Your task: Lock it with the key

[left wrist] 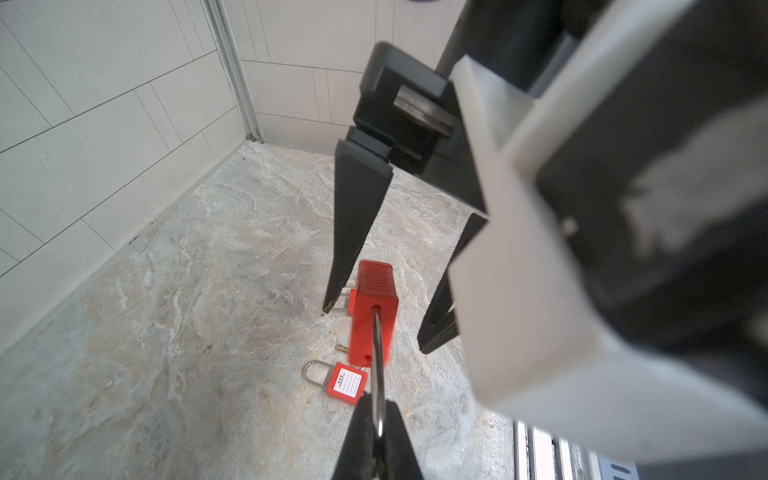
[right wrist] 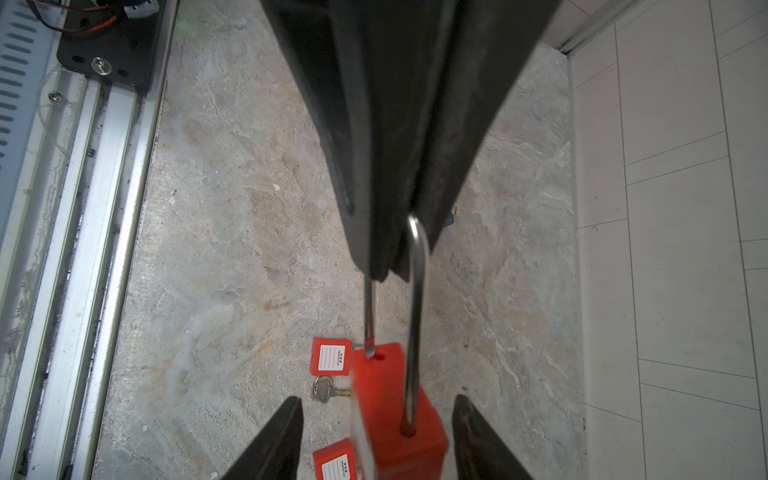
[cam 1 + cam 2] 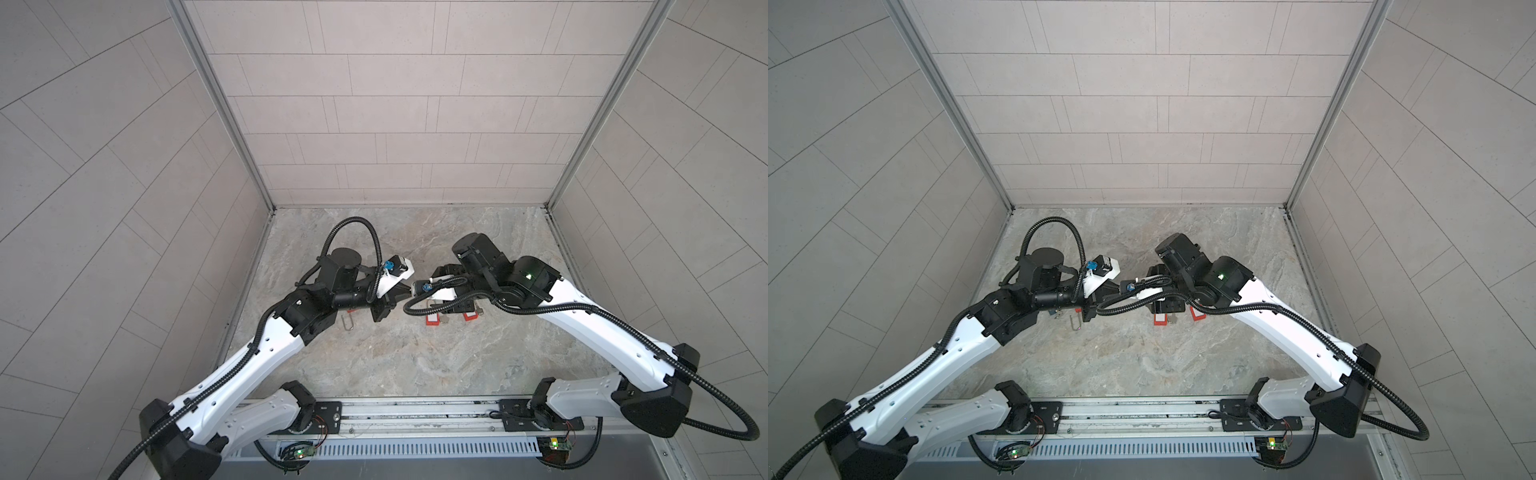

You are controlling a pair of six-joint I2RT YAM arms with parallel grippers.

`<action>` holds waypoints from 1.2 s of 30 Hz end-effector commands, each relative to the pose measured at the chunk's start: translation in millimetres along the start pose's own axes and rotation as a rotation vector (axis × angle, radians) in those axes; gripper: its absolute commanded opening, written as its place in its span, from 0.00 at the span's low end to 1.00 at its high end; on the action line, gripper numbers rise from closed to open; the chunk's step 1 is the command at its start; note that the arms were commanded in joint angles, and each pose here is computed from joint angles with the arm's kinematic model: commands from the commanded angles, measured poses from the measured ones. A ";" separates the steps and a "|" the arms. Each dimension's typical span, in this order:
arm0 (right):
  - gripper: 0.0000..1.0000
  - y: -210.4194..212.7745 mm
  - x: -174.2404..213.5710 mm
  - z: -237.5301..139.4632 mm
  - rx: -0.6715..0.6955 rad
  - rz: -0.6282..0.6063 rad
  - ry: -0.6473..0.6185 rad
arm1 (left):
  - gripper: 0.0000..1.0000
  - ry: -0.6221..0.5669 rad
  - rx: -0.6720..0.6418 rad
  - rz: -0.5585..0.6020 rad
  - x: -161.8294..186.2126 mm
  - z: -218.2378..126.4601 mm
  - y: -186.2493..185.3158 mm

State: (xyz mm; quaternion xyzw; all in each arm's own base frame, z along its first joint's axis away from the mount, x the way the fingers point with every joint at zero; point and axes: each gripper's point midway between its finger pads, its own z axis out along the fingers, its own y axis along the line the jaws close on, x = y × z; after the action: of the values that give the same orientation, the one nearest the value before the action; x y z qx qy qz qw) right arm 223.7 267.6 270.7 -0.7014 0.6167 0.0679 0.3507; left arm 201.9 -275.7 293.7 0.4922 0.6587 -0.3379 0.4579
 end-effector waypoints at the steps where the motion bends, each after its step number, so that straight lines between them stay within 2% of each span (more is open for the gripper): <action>1: 0.71 7.7 11.5 -9.9 0.002 0.006 0.049 | 0.00 -0.117 0.036 0.003 -22.3 2.8 -5.1; 5: 0.74 17.1 31.1 -20.0 0.016 0.014 0.109 | 0.00 -0.131 0.065 0.014 -24.4 6.6 -15.5; 9: 0.69 18.6 44.5 -34.4 0.054 0.029 0.119 | 0.00 -0.145 0.091 0.044 -24.4 7.5 -26.3; 16: 0.50 35.3 43.3 -40.5 -0.035 0.047 0.098 | 0.00 -0.146 0.141 0.099 -20.1 15.0 -48.2; 19: 0.31 39.4 40.2 -41.0 -0.064 0.048 0.087 | 0.00 -0.149 0.139 0.119 -19.7 17.1 -52.2; 20: 0.29 41.5 40.4 -41.2 -0.075 0.047 0.088 | 0.00 -0.151 0.136 0.127 -19.6 17.4 -52.6; 26: 0.28 53.1 36.3 -45.1 -0.139 0.058 0.066 | 0.00 -0.187 0.123 0.161 -22.8 16.6 -56.0; 28: 0.23 56.2 33.3 -47.8 -0.157 0.060 0.052 | 0.00 -0.187 0.127 0.178 -21.6 17.7 -59.3; 36: 0.19 64.8 24.5 -55.7 -0.237 0.063 0.034 | 0.00 -0.179 0.080 0.263 -12.9 27.4 -66.5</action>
State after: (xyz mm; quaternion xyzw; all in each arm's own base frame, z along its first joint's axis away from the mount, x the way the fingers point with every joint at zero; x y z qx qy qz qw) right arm 164.1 206.6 263.5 -0.7074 0.6523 0.0993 0.2534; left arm 144.5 -321.1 290.8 0.5560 0.5542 -0.3696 0.4971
